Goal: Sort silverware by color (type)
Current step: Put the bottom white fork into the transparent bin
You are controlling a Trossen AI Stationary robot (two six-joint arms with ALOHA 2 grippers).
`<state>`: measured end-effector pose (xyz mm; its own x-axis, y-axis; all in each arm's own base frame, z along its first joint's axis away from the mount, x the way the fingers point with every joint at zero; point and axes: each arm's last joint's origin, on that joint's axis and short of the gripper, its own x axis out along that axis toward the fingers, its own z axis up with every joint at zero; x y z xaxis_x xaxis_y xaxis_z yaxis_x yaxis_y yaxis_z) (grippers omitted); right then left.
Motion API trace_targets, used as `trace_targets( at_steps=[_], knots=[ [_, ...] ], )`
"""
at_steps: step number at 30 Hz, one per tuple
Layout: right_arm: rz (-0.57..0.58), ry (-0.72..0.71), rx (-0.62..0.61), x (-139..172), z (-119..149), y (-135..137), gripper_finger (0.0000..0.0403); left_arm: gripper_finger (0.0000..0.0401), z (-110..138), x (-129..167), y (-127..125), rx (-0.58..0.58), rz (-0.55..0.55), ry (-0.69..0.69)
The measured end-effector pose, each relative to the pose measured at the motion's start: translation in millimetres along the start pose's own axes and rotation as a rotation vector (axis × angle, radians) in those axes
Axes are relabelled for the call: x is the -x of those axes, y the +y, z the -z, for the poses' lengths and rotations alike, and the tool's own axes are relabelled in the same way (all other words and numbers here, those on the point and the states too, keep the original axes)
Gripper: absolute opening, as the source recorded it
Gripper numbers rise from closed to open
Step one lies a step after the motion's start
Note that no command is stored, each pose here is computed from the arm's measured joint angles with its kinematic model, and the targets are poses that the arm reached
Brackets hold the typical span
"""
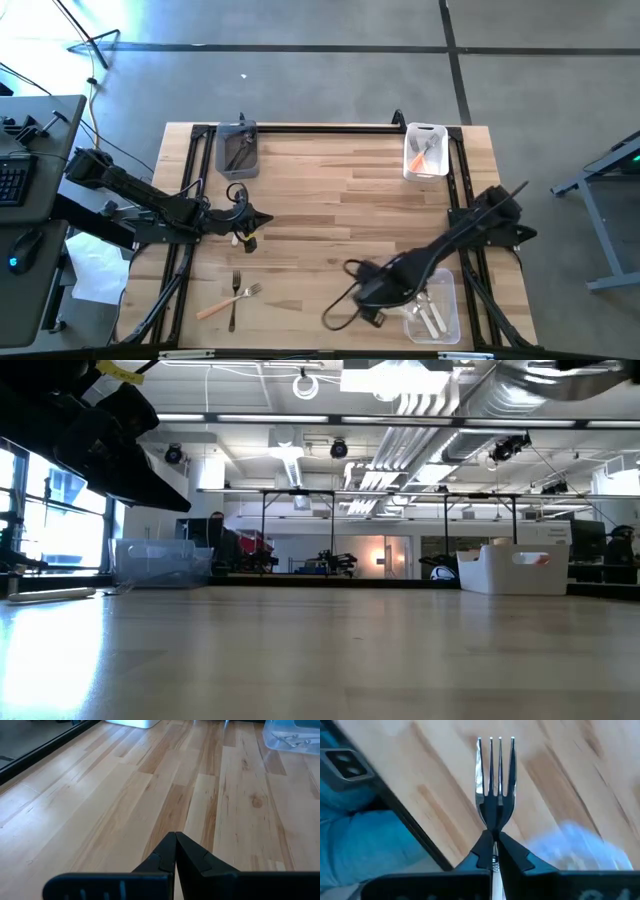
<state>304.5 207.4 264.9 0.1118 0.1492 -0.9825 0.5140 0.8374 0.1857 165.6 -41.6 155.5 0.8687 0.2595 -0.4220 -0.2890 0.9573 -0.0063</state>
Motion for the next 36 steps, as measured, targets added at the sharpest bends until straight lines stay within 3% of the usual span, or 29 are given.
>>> trace_targets(
  at_steps=[6, 13, 21, 25, 31, 36],
  knots=[
    [0.161, 0.053, -0.229, 23.6, 39.6, -15.8, 0.0001, 0.0000, 0.0, 0.0, 0.0, 0.000, 0.000, 0.000],
    [0.284, 0.066, -0.369, 6.4, 66.3, -27.2, 0.0000, 0.0000, 0.0, 0.0, 0.0, 0.006, 0.001, 0.000],
    [0.129, 0.087, -0.505, -34.8, 90.0, -70.5, 0.0000, 0.0000, 0.0, 0.0, -0.2, 0.016, 0.007, 0.001],
    [0.114, 0.075, -0.553, -49.8, 94.9, -93.9, 0.0000, 0.0000, -0.1, 0.0, -0.2, 0.019, 0.007, 0.001],
    [0.057, 0.071, -0.561, -71.5, 93.5, -108.4, 0.0005, 0.0000, -0.6, 0.0, -0.4, 0.023, 0.009, -0.004],
    [0.065, 0.088, -0.548, -73.5, 94.7, -110.4, 0.0041, 0.0000, -0.6, 0.0, -0.4, 0.027, 0.009, -0.004]
  ],
)
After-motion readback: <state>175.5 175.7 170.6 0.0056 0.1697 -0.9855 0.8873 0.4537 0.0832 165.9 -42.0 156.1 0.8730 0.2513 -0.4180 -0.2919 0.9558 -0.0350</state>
